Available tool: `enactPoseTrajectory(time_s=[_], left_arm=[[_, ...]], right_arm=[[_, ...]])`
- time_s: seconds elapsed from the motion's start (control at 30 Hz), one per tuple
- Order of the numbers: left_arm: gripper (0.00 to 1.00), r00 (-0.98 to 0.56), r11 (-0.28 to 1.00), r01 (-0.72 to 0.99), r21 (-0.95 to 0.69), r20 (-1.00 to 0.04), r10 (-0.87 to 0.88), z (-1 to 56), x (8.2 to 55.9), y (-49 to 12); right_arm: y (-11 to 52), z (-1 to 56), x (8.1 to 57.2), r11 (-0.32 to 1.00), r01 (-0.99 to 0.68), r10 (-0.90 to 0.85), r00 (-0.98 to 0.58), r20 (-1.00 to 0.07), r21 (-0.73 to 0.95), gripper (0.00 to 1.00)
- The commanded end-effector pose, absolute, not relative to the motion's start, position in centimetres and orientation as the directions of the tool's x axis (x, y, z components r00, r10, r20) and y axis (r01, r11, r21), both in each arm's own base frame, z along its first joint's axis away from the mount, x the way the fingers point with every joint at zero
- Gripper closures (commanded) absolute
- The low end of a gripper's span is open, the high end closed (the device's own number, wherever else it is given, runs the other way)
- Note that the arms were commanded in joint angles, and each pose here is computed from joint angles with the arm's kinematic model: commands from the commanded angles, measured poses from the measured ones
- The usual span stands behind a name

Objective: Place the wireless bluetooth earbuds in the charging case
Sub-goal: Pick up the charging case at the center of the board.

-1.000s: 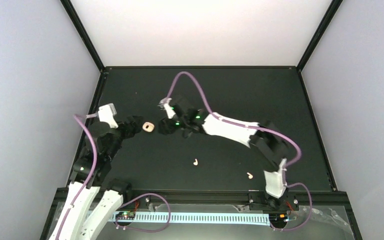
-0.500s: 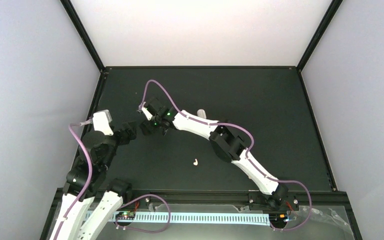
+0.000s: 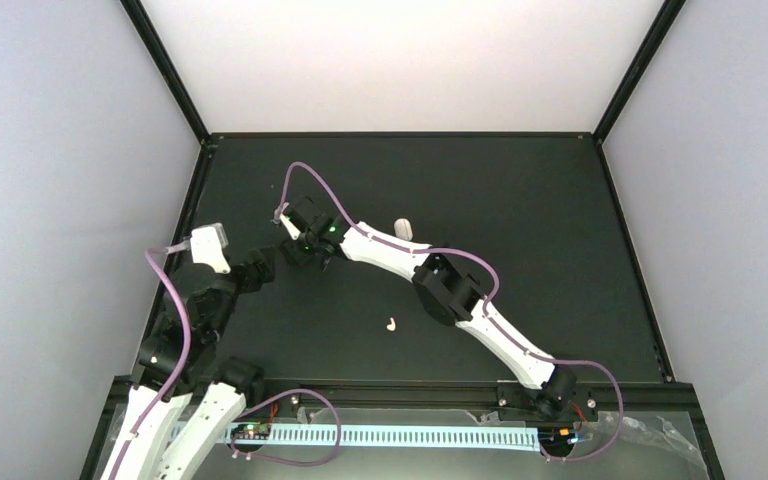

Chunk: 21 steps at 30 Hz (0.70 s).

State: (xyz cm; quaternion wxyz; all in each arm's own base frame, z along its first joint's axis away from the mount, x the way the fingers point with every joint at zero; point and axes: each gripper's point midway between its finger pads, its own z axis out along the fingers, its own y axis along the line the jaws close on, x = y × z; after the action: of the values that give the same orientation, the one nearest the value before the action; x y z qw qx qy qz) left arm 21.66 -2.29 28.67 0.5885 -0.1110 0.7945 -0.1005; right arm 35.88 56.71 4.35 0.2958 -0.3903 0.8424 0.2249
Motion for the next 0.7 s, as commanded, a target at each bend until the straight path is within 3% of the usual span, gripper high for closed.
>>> enactPoseTrajectory(time_s=[0.0, 0.3, 0.67], left_arm=[[0.01, -0.281, 0.958, -0.056, -0.282, -0.916, -0.286, 28.5, 21.5, -2.2], [0.01, -0.289, 0.957, -0.049, -0.286, -0.913, -0.288, 28.0, 21.5, -2.4], [0.01, -0.302, 0.945, -0.017, -0.327, -0.899, -0.317, 26.8, 21.7, -3.3]], right_arm=[[56.3, 2.3, 35.6, 0.602, -0.793, -0.573, -0.506, -0.645, 0.087, 0.40], [55.4, 3.7, 34.9, 0.606, -0.795, -0.602, -0.470, -0.645, 0.014, 0.57], [46.5, 7.7, 30.4, 0.649, -0.760, -0.544, -0.473, -0.693, 0.010, 0.64]])
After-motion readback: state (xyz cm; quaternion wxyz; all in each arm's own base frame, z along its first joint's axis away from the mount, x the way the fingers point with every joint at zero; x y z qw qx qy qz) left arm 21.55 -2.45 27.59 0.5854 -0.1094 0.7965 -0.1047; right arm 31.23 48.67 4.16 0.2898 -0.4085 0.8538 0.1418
